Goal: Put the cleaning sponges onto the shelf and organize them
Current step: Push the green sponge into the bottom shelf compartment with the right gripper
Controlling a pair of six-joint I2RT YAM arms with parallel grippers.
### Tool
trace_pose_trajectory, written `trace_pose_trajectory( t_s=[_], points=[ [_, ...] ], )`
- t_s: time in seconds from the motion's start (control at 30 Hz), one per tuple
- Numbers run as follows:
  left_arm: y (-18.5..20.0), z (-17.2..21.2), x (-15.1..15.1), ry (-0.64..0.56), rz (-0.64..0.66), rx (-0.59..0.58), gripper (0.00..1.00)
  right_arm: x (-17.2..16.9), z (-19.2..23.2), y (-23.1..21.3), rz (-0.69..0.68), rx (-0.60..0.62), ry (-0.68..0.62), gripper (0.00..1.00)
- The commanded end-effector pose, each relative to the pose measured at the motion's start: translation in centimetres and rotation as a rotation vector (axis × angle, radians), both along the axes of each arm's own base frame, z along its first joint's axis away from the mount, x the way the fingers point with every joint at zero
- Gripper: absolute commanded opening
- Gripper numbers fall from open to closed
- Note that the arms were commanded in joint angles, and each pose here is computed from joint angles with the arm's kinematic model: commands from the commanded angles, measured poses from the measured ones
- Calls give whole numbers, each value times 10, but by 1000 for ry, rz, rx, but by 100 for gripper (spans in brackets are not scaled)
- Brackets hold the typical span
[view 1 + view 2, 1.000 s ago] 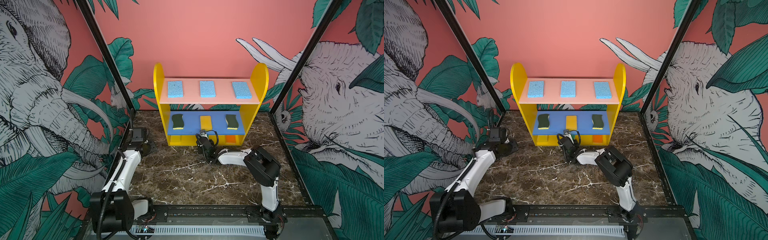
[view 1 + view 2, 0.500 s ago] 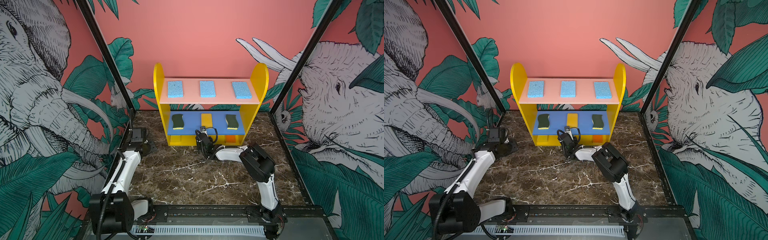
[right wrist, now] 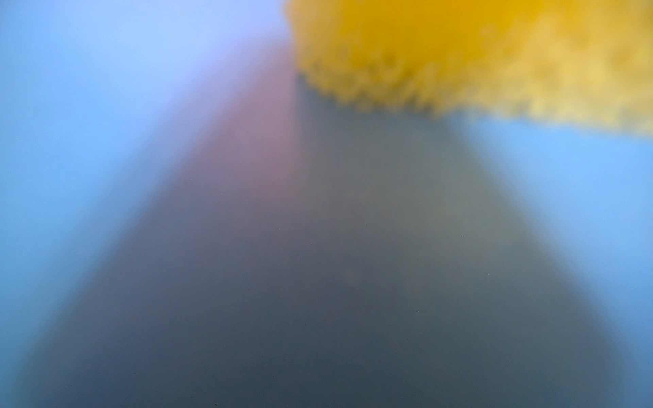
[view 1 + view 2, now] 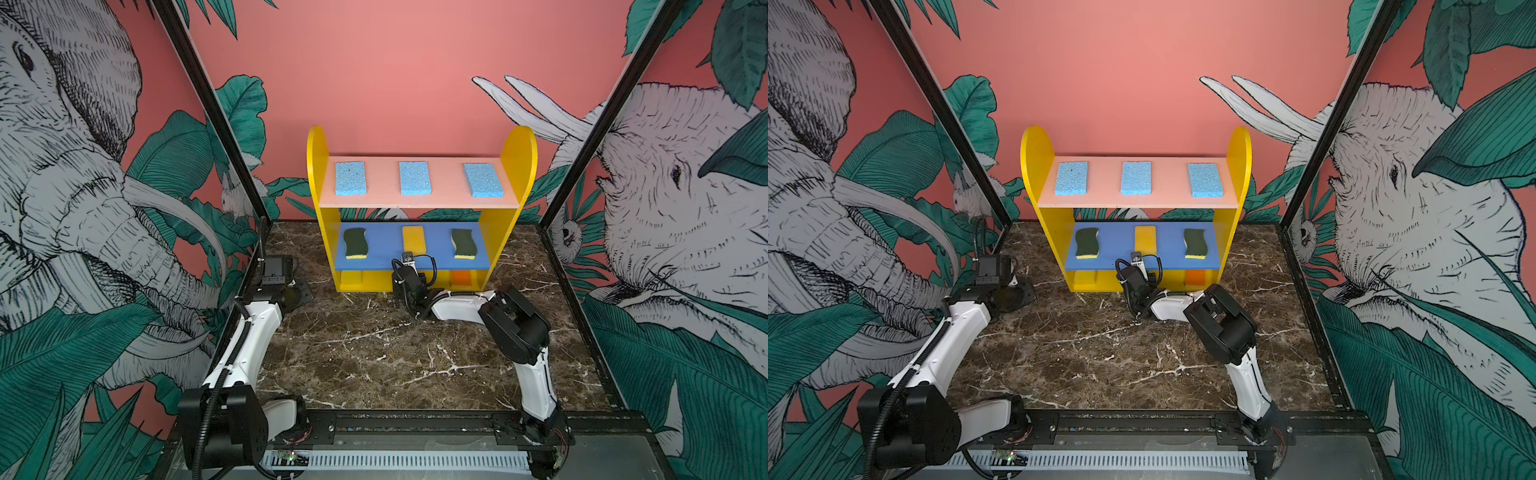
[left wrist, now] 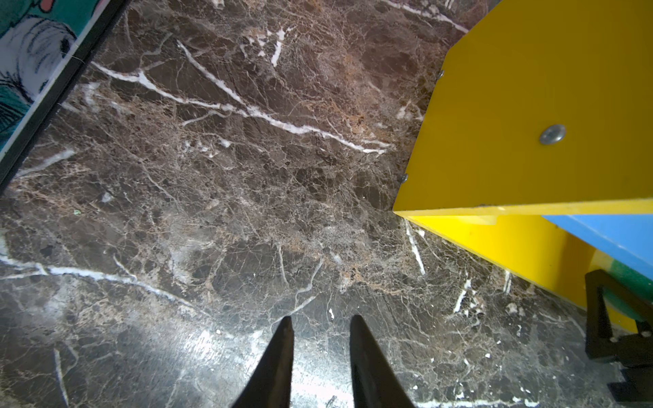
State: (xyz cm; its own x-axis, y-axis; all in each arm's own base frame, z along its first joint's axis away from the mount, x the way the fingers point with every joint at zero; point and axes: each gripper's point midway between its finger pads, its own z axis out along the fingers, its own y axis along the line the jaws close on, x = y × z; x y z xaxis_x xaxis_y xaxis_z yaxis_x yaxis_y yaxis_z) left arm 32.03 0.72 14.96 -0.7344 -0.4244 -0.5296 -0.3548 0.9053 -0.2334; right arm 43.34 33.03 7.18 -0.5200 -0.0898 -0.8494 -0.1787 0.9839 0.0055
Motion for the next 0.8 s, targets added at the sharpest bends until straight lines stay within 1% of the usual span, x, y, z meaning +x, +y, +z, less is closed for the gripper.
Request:
trace_pose_trajectory(
  t_s=[0.0, 0.1, 0.27, 0.43, 0.53, 0.7, 0.77],
  points=[
    [3, 10, -5, -24, 6, 17, 30, -8, -26, -8, 0, -34, 59, 68],
    [3, 11, -7, -26, 6, 16, 30, -11, -24, -5, 21, -20, 68, 71],
    [2, 12, -9, -31, 3, 10, 30, -17, -18, -5, 34, -9, 56, 74],
    [2, 15, -13, -38, -2, 9, 30, -24, -9, 0, 66, -28, 39, 76],
    [1, 19, -14, -48, -2, 8, 30, -30, -1, 6, 93, -59, 14, 77],
    [0, 24, -18, -65, -2, -1, 30, -45, 9, 5, 113, -83, -4, 77],
    [-1, 26, -19, -72, -5, -8, 30, -53, 11, 1, 119, -78, -7, 72]
  ],
)
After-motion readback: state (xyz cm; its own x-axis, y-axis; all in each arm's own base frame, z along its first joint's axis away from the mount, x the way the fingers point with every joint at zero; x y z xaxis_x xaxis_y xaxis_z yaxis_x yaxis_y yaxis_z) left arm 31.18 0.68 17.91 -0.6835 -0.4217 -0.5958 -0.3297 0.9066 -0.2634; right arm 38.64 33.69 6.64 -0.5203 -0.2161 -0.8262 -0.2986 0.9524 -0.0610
